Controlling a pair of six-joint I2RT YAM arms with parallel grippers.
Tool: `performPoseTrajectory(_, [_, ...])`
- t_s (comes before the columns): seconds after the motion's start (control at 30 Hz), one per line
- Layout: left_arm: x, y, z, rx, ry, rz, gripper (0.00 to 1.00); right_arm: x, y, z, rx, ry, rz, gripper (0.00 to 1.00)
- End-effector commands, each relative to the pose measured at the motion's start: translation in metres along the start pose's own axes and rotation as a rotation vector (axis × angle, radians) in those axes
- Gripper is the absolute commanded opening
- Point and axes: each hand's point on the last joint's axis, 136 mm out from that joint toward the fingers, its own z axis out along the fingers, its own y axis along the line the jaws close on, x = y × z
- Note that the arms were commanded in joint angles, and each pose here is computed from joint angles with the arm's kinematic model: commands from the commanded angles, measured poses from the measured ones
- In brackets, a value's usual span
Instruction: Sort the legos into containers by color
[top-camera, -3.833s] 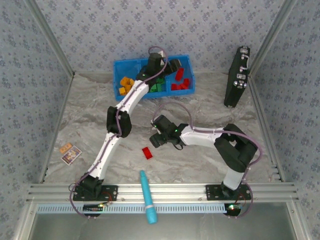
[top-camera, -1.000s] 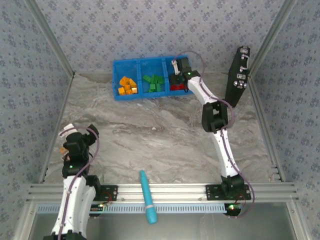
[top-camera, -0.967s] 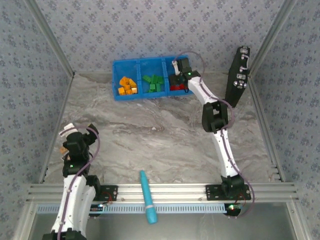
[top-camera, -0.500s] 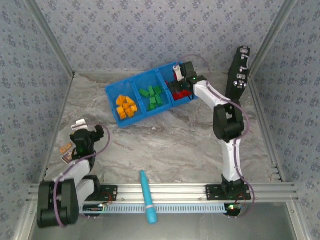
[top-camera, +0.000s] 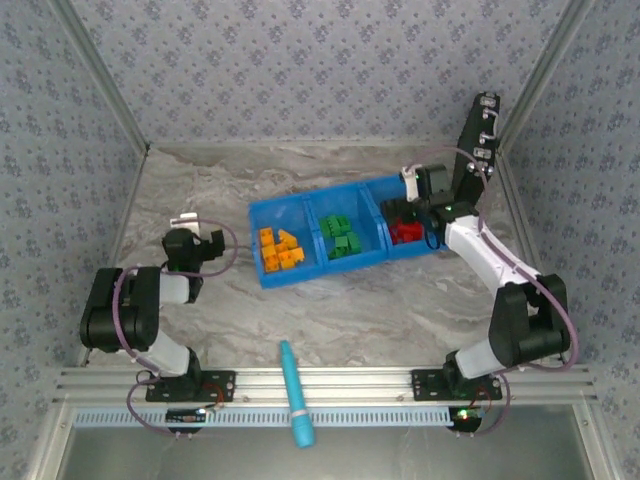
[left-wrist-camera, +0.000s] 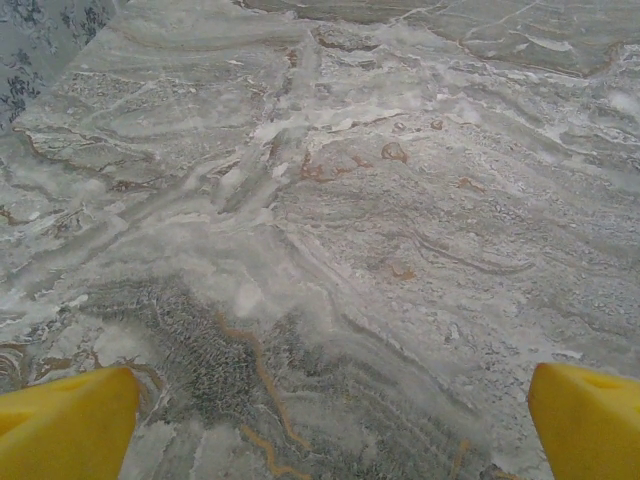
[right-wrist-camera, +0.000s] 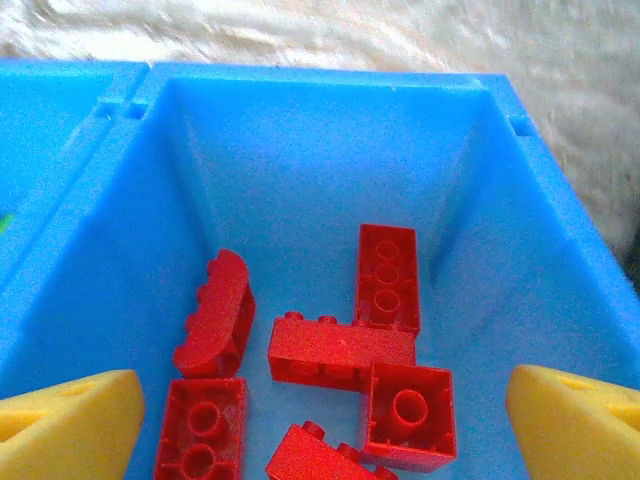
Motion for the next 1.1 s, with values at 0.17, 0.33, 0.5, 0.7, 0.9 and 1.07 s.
performPoseTrajectory(0.17, [-0.023,-0.005,0.001,0.025,-0.066,0.013,1.00,0.009,0.026,0.067,-0.049,0.025,0.057,0.59])
performPoseTrajectory(0.33, [-0.022,-0.004,0.001,0.024,-0.063,0.014,1.00,-0.008,0.038,0.078,-0.061,0.019,0.045,0.50])
performPoseTrajectory(0.5, [-0.023,-0.004,0.001,0.025,-0.064,0.013,1.00,-0.046,0.036,0.031,-0.072,-0.069,0.001,0.79])
performPoseTrajectory(0.7, [-0.022,-0.005,0.001,0.025,-0.065,0.016,1.00,-0.023,-0.005,-0.031,0.024,-0.206,0.062,0.99])
performPoseTrajectory(0.9, [-0.022,-0.005,0.001,0.025,-0.064,0.016,1.00,0.056,-0.067,-0.055,0.260,-0.322,0.214,0.99])
performPoseTrajectory(1.07, [-0.023,-0.005,0.001,0.026,-0.064,0.015,1.00,0.107,-0.087,-0.040,0.290,-0.385,0.229,0.99])
